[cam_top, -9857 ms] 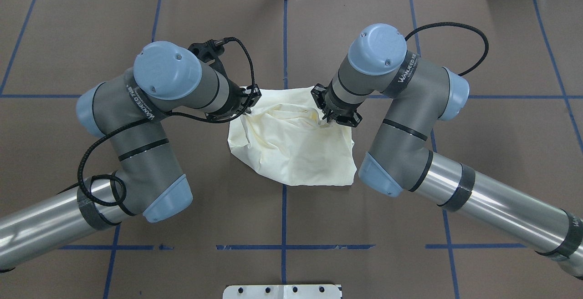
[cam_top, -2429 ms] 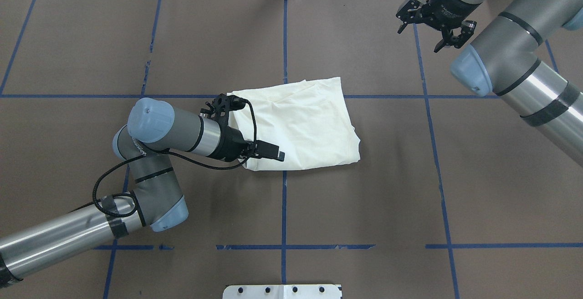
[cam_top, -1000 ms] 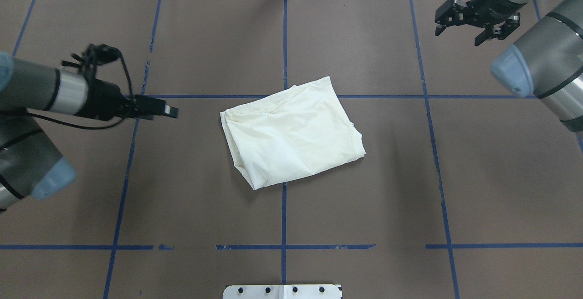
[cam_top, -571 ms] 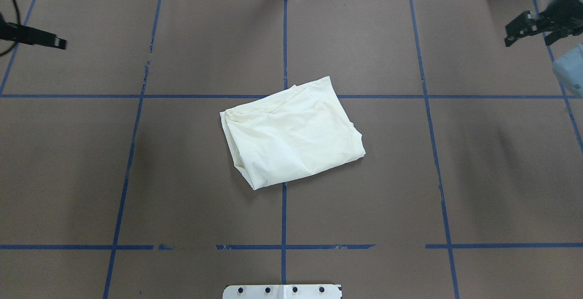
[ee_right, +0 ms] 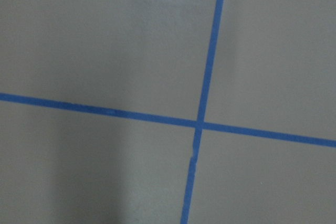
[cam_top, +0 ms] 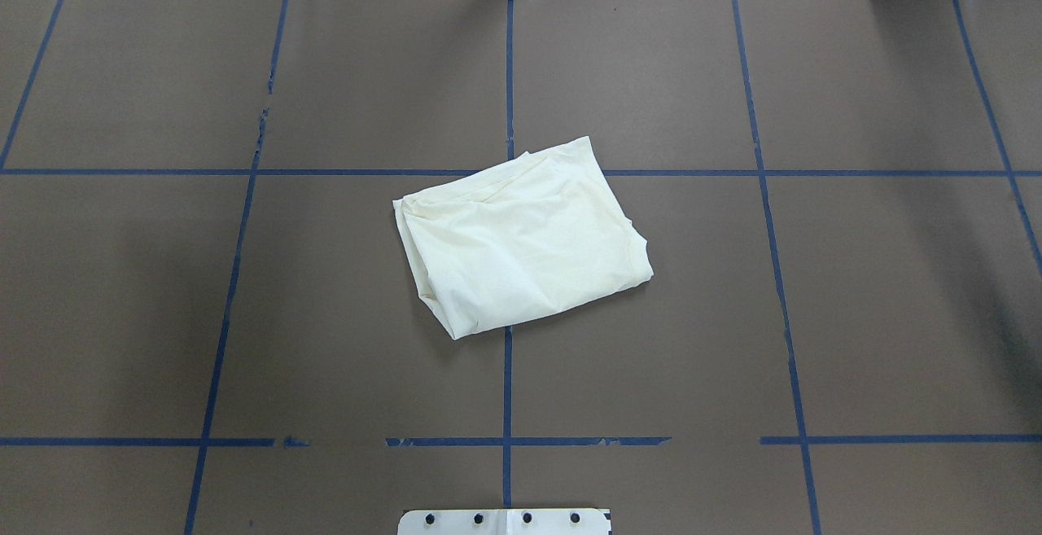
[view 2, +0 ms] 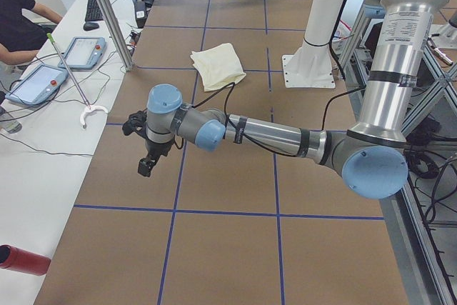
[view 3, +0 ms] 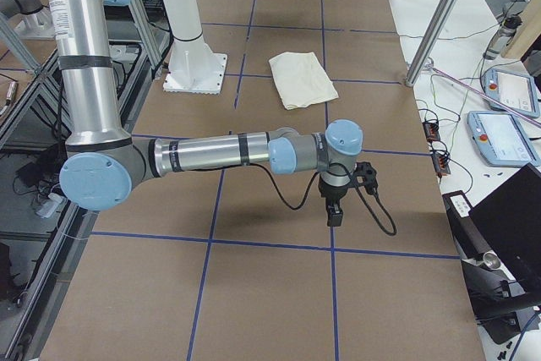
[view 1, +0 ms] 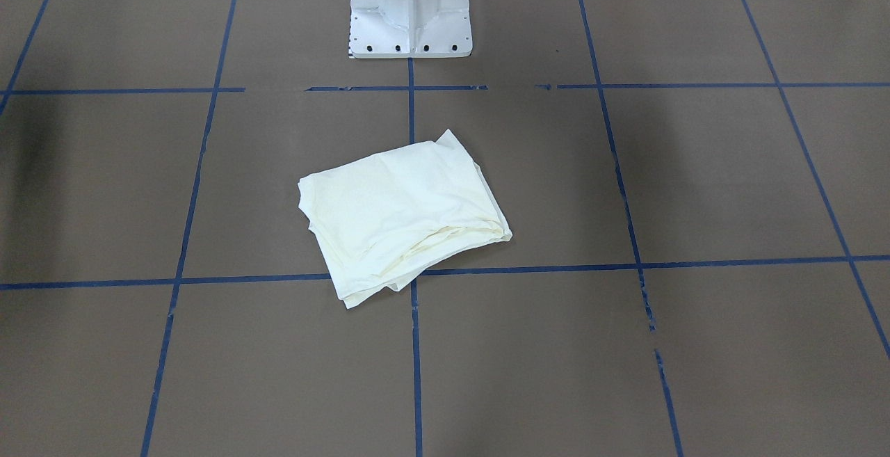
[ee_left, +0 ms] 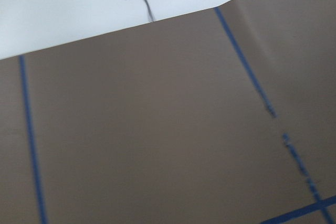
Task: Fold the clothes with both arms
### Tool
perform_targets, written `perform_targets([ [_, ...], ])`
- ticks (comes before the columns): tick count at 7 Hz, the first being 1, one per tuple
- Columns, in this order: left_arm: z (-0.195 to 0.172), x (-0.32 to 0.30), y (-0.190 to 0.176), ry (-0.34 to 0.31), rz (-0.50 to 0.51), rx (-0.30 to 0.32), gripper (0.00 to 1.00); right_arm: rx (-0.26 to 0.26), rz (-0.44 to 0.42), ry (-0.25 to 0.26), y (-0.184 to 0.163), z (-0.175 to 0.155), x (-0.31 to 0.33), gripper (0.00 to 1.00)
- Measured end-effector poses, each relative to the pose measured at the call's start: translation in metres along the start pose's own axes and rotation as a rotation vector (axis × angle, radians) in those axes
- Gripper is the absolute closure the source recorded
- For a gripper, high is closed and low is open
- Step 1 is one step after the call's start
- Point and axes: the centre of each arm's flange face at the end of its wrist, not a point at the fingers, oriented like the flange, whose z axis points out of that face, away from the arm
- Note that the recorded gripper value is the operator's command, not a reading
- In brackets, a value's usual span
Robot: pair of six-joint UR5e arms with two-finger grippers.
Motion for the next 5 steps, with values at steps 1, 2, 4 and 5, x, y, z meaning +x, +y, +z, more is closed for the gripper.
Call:
perform_targets([
  [1, 0.001, -0.013, 0.042, 0.007, 0.01, -0.014, 0.0, -0.011, 0.005, -0.009, 0.02, 0.008, 0.017, 0.0],
  [2, 0.008, -0.021, 0.067, 0.006, 0.006, -0.018, 0.0, -0.014, 0.008, -0.012, 0.029, 0.012, 0.024, 0.0],
  [4, 0.024, -0.031, 0.092, 0.02, -0.088, -0.069, 0.0, -0.018, 0.029, -0.04, 0.041, 0.014, 0.031, 0.0],
  [5, 0.027, -0.032, 0.097, 0.036, -0.171, -0.104, 0.0, -0.025, 0.047, -0.076, 0.049, 0.017, 0.034, 0.0],
])
